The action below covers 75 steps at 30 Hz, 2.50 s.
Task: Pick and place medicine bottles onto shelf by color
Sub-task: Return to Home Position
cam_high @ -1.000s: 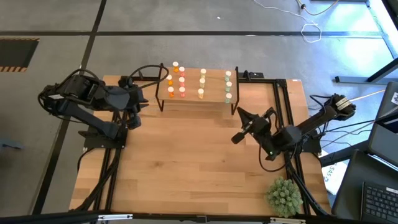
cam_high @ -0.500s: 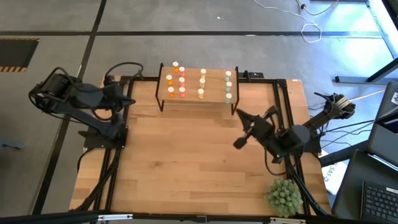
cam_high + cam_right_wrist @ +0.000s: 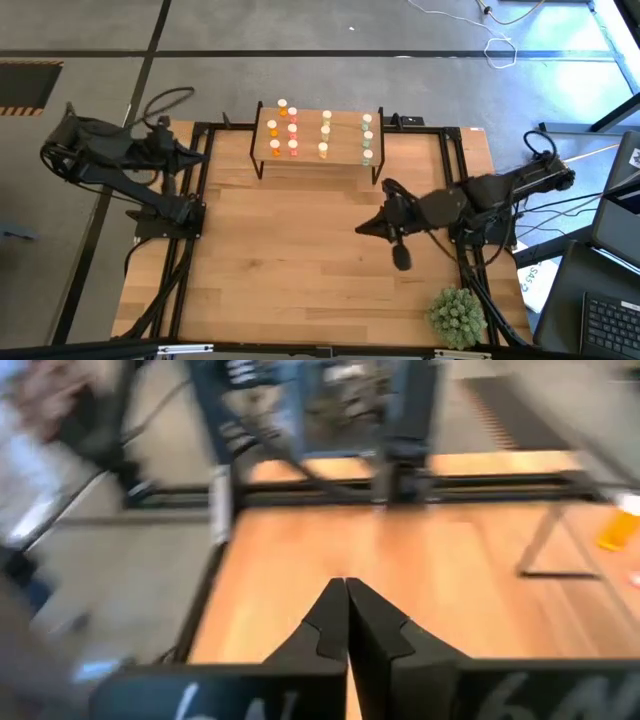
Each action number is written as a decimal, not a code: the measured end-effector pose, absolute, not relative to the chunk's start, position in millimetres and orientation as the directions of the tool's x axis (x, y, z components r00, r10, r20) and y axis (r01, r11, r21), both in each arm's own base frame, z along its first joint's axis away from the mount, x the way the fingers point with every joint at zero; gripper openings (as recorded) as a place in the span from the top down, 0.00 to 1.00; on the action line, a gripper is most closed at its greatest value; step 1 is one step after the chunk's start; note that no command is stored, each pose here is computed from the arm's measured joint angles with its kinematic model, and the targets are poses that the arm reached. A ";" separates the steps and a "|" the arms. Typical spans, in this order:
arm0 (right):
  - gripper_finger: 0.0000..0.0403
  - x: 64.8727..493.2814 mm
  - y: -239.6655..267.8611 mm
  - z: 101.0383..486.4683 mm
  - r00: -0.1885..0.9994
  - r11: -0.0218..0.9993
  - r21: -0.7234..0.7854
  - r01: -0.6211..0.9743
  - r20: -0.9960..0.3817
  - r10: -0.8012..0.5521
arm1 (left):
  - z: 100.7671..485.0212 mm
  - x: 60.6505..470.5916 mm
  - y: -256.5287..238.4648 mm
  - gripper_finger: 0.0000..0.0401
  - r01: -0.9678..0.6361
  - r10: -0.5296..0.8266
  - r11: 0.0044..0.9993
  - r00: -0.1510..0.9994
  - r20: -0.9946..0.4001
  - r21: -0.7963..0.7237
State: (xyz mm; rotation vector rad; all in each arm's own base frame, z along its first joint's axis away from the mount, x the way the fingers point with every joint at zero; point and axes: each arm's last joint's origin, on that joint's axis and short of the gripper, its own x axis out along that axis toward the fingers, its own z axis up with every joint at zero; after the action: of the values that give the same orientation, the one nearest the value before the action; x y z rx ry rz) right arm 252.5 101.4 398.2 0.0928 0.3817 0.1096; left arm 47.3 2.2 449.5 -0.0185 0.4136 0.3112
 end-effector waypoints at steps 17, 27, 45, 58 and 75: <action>1.00 165.0 35.4 395.0 0.943 0.942 0.160 -0.295 -0.107 0.314 | 379.3 4.6 11.5 1.00 -0.195 0.170 0.973 0.966 -0.194 -0.122; 1.00 126.3 18.9 338.6 0.967 0.946 0.200 -0.257 0.055 0.251 | 337.1 -3.6 12.5 1.00 -0.113 0.113 0.983 0.994 -0.007 -0.142; 1.00 73.2 9.6 274.9 0.939 0.941 0.208 -0.265 0.279 0.203 | 308.8 5.7 10.2 1.00 -0.123 0.129 0.983 0.991 0.032 -0.135; 1.00 66.0 8.6 258.6 0.938 0.946 0.204 -0.254 0.291 0.189 | 296.1 23.3 5.4 1.00 -0.124 0.134 0.982 0.989 0.057 -0.145; 1.00 93.0 11.2 192.8 0.939 0.949 0.179 -0.259 0.276 0.204 | 220.2 79.4 -9.6 1.00 -0.147 0.165 0.977 0.980 0.112 -0.158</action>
State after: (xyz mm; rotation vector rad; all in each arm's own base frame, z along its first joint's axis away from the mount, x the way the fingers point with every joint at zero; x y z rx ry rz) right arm 93.0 11.2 192.8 0.2150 -0.2577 0.2381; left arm 79.4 -9.6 220.2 -0.1494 -0.1246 0.1577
